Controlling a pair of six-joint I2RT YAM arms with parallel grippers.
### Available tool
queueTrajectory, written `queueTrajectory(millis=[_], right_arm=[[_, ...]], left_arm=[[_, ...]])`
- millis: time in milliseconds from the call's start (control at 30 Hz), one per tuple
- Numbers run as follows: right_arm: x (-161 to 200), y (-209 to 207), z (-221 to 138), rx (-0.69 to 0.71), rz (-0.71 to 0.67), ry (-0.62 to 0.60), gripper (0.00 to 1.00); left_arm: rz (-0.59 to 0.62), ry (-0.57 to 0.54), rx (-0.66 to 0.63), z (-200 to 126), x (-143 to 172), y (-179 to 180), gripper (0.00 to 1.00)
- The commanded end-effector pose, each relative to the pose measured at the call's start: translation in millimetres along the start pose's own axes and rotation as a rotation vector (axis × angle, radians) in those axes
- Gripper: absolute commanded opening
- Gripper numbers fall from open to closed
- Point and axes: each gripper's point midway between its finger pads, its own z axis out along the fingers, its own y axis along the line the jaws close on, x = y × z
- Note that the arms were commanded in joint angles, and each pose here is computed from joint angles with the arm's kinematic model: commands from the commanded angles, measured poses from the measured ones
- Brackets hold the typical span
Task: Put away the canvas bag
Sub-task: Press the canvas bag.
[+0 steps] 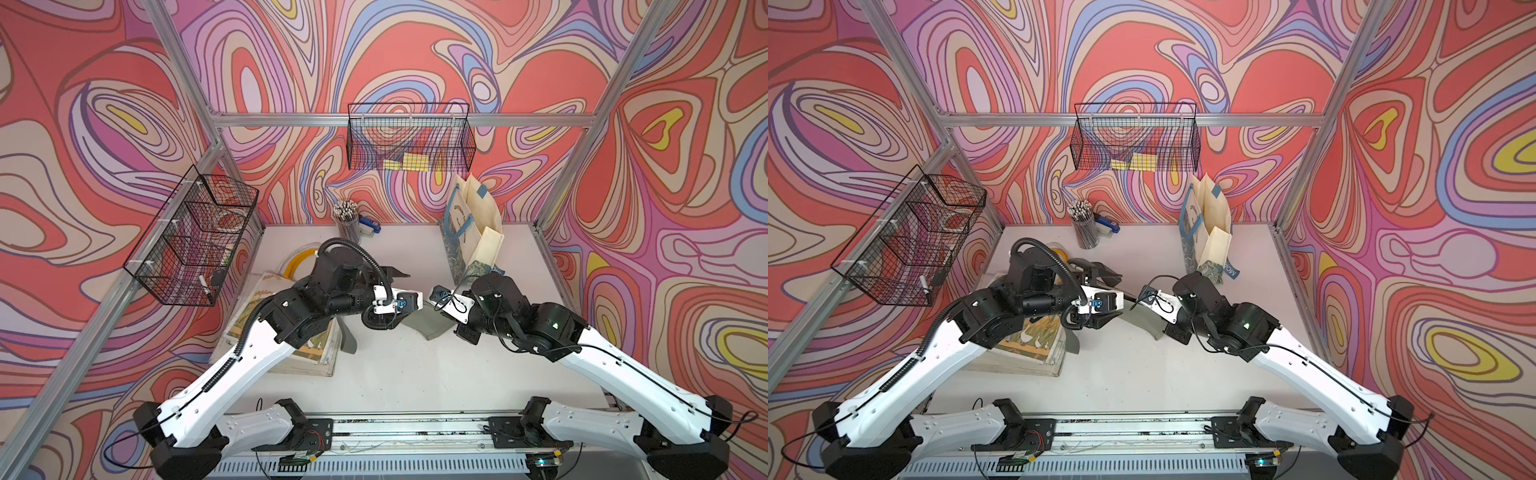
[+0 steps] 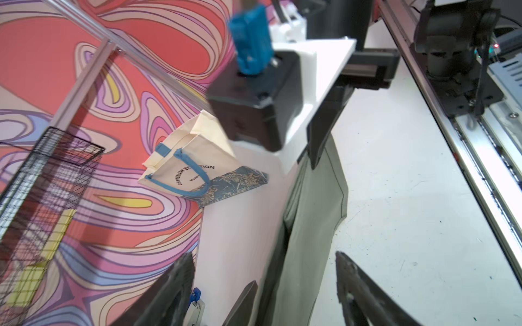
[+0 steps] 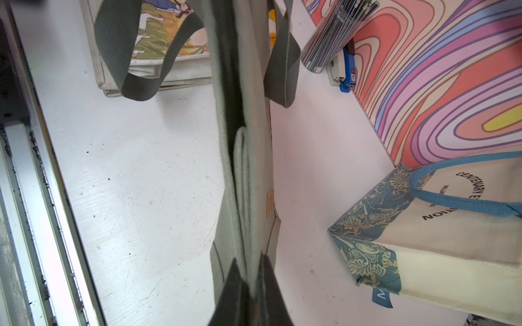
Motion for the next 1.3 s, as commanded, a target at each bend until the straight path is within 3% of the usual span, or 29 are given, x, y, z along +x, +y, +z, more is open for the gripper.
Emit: queueTrajectory(millis=[0,333,667,767,1133,1267], right_arm=[[-23.6,-9.4,-13.5,0.018,-0.005,-0.079,0.00],[-27.3,-5.7,-14.9,-0.007,-0.011,-0.096,0.00],[-34.7,-6.2,-16.0,-0.008,0.000,-0.133,0.00],[-31.6,-6.3,-15.8,-0.004,0.002,-0.128,0.00],[-25.0,3.0,-11.0,-0.039,0.018,-0.130,0.00],[-24.0,4.6,-9.7,-0.045,0.016,-0.127,0.00]], left_arm=[[0.054,-0.005,0.078,7.9,-2.4,-9.2,0.80],[-0.031,0.095,0.072,29.3,20.9,-4.8,0.78],[-0.074,0.157,0.153,37.6,37.1,-21.3,0.61],[-0.082,0.175,0.139,37.5,42.2,-21.7,0.61],[-0.040,-0.032,-0.001,20.9,7.6,-4.2,0.73],[-0.028,-0.039,-0.006,17.1,5.0,-3.9,0.73]])
